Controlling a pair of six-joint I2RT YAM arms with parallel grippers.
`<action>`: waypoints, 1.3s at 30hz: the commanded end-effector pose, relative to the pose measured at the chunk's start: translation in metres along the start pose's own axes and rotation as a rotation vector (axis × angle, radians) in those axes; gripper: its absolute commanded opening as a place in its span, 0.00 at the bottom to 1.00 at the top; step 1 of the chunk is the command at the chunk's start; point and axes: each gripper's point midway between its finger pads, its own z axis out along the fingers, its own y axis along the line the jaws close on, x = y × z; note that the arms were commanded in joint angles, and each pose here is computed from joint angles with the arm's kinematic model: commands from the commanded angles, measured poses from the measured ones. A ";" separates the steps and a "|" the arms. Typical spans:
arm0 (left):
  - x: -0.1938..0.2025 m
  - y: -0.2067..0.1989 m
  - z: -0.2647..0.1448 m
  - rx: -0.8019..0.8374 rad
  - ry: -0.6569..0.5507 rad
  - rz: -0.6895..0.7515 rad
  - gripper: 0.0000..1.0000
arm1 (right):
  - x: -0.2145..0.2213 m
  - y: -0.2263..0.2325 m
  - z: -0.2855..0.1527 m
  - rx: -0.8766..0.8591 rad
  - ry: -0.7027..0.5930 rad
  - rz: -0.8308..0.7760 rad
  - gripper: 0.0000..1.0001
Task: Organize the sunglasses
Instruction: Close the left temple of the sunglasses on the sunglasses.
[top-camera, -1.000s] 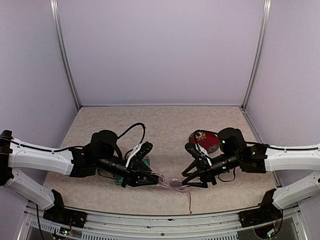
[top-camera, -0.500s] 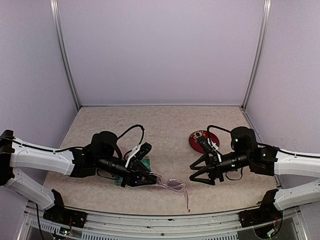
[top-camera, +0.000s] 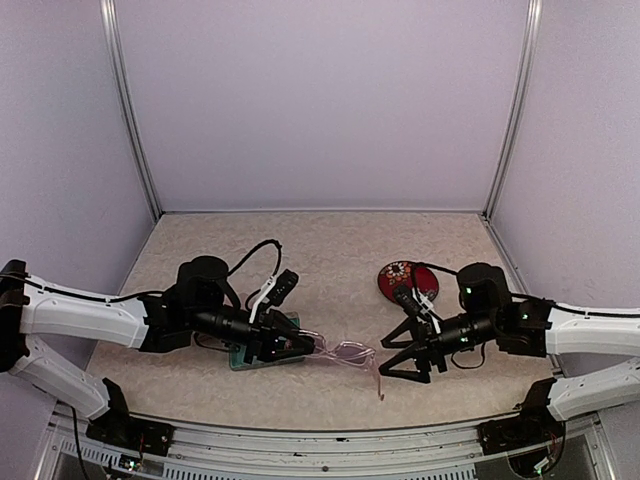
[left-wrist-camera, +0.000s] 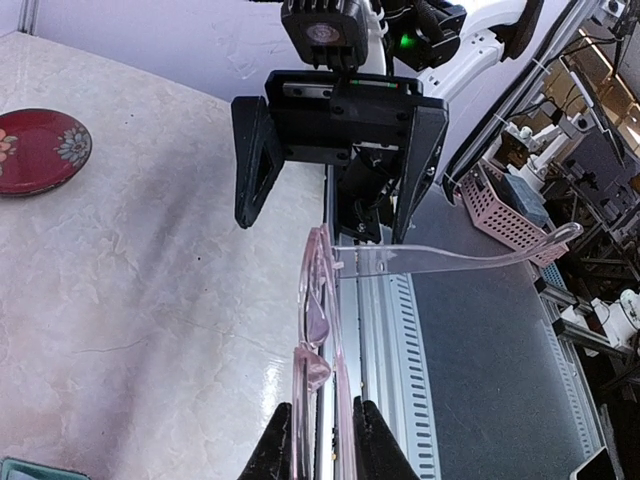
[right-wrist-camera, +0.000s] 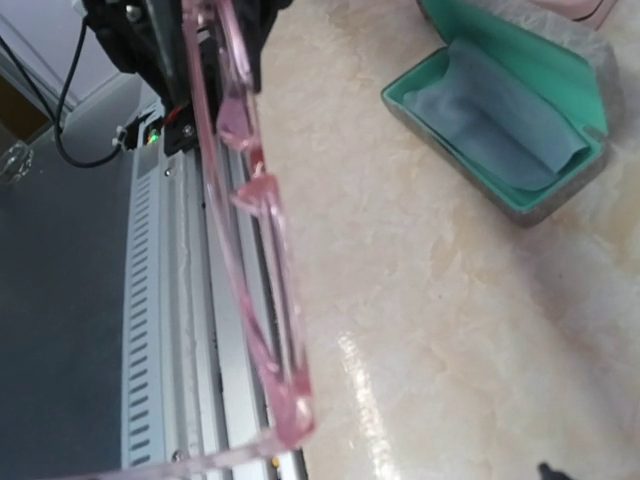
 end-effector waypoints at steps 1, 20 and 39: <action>-0.017 -0.004 -0.002 0.017 -0.063 0.006 0.16 | 0.000 0.001 0.006 -0.008 -0.002 -0.015 0.91; -0.015 -0.006 -0.004 0.045 -0.087 -0.015 0.14 | -0.009 -0.016 0.001 0.120 -0.043 -0.007 0.90; -0.034 -0.007 -0.017 0.066 -0.161 -0.036 0.14 | 0.008 -0.006 0.019 0.058 0.043 -0.019 0.90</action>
